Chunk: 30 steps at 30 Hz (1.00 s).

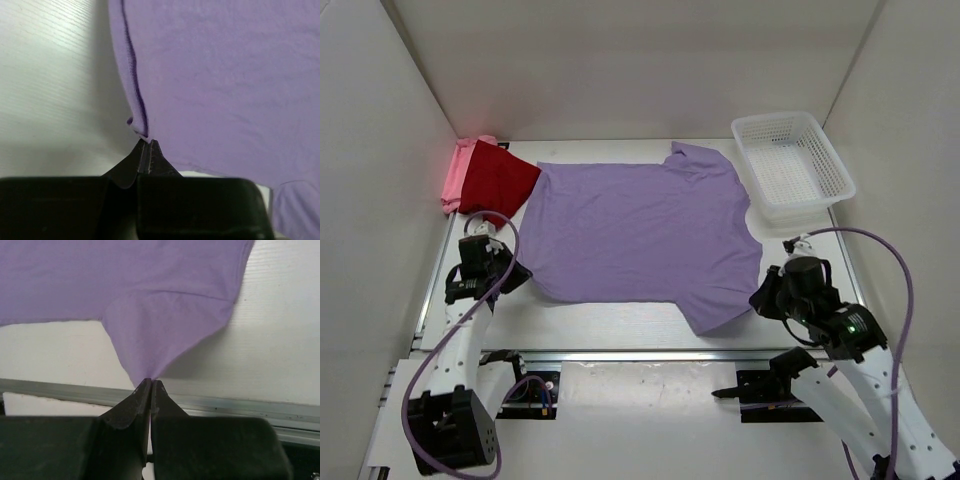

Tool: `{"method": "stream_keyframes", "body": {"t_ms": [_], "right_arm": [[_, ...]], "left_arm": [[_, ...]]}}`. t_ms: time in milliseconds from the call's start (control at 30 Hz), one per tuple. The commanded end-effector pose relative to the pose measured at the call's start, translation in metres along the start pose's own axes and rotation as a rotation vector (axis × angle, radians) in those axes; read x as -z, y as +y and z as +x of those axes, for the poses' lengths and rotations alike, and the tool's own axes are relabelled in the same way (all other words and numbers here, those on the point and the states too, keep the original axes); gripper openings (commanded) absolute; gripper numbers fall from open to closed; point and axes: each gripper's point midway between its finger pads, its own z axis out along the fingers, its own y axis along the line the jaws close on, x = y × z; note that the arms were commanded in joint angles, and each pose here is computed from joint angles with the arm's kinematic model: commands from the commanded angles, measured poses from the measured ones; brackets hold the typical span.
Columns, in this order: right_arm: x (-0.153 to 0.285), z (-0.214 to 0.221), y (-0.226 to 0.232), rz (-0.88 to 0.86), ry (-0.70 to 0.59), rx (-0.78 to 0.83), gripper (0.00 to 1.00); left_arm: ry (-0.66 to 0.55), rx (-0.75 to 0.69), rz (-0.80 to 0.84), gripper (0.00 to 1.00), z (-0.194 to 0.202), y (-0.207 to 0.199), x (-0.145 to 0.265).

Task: Fold and stack the t-shirts
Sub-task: Flatten out the tshirt, then fold the flattened tshirt in 1/3 of the way

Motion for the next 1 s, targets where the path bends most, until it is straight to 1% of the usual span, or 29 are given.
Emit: {"method": "stream_keyframes", "body": {"t_ms": [0, 33, 67, 100, 133, 167, 200, 233, 267, 300, 333, 400, 433, 500, 533, 633, 700, 733, 767, 833, 933, 967], "right_arm": [[-0.030, -0.007, -0.003, 0.036, 0.033, 0.027, 0.00], [-0.043, -0.002, -0.008, 0.044, 0.068, 0.054, 0.00], [-0.052, -0.013, -0.003, -0.020, 0.046, 0.036, 0.00], [-0.061, -0.017, 0.001, -0.055, 0.055, 0.026, 0.00], [-0.069, -0.026, -0.012, -0.026, 0.042, 0.005, 0.00], [-0.074, -0.042, -0.019, -0.024, -0.007, -0.013, 0.00], [-0.079, -0.054, -0.026, -0.019, -0.023, -0.020, 0.00], [-0.084, -0.065, -0.028, -0.011, -0.028, -0.016, 0.00], [-0.089, -0.076, -0.032, 0.007, -0.025, -0.023, 0.00], [-0.089, -0.091, -0.031, 0.018, -0.060, -0.007, 0.00], [-0.099, -0.098, -0.035, 0.044, -0.055, 0.001, 0.00], [-0.114, -0.113, -0.035, 0.065, -0.042, 0.020, 0.00], [-0.115, -0.127, -0.033, 0.066, -0.064, 0.019, 0.00], [-0.131, -0.135, -0.036, 0.087, -0.044, 0.010, 0.00], [-0.132, -0.147, -0.031, 0.088, -0.070, 0.009, 0.00], [-0.148, -0.162, -0.030, 0.098, -0.074, 0.011, 0.00], [-0.158, -0.176, -0.030, 0.102, -0.076, -0.004, 0.00], [-0.156, -0.190, -0.025, 0.089, -0.096, 0.004, 0.00], [-0.163, -0.188, -0.027, 0.103, -0.078, 0.002, 0.00], [-0.172, -0.201, -0.027, 0.111, -0.094, 0.007, 0.00], [-0.188, -0.212, -0.035, 0.128, -0.080, -0.001, 0.00], [-0.192, -0.213, -0.038, 0.132, -0.080, -0.002, 0.00]], "left_arm": [[-0.008, 0.071, 0.036, 0.00, -0.009, -0.006, -0.014], [0.004, 0.111, 0.043, 0.00, -0.013, -0.008, -0.020], [0.005, 0.121, 0.058, 0.00, -0.015, -0.012, -0.028], [-0.032, 0.141, 0.081, 0.00, -0.027, -0.020, -0.030], [-0.023, 0.168, 0.088, 0.00, -0.030, -0.024, -0.036], [-0.036, 0.173, 0.099, 0.00, -0.039, -0.028, -0.040], [-0.059, 0.175, 0.105, 0.00, -0.046, -0.033, -0.044], [-0.074, 0.189, 0.088, 0.00, -0.057, -0.031, -0.050], [-0.058, 0.217, 0.091, 0.00, -0.061, -0.033, -0.057], [-0.057, 0.232, 0.100, 0.00, -0.066, -0.035, -0.064], [-0.067, 0.258, 0.102, 0.00, -0.071, -0.035, -0.068], [-0.048, 0.305, 0.093, 0.00, -0.074, -0.034, -0.081], [-0.037, 0.322, 0.080, 0.00, -0.072, -0.026, -0.089], [-0.042, 0.339, 0.076, 0.00, -0.079, -0.028, -0.096], [-0.040, 0.352, 0.061, 0.00, -0.080, -0.023, -0.100], [-0.058, 0.376, 0.037, 0.00, -0.087, -0.014, -0.108], [-0.054, 0.394, 0.036, 0.00, -0.088, -0.013, -0.112], [-0.052, 0.399, 0.043, 0.00, -0.089, -0.014, -0.113], [-0.056, 0.401, 0.060, 0.00, -0.093, -0.018, -0.113], [-0.071, 0.409, 0.047, 0.00, -0.095, -0.013, -0.112], [-0.083, 0.432, 0.079, 0.00, -0.099, -0.017, -0.113], [-0.090, 0.445, 0.071, 0.00, -0.100, -0.012, -0.113]]}}
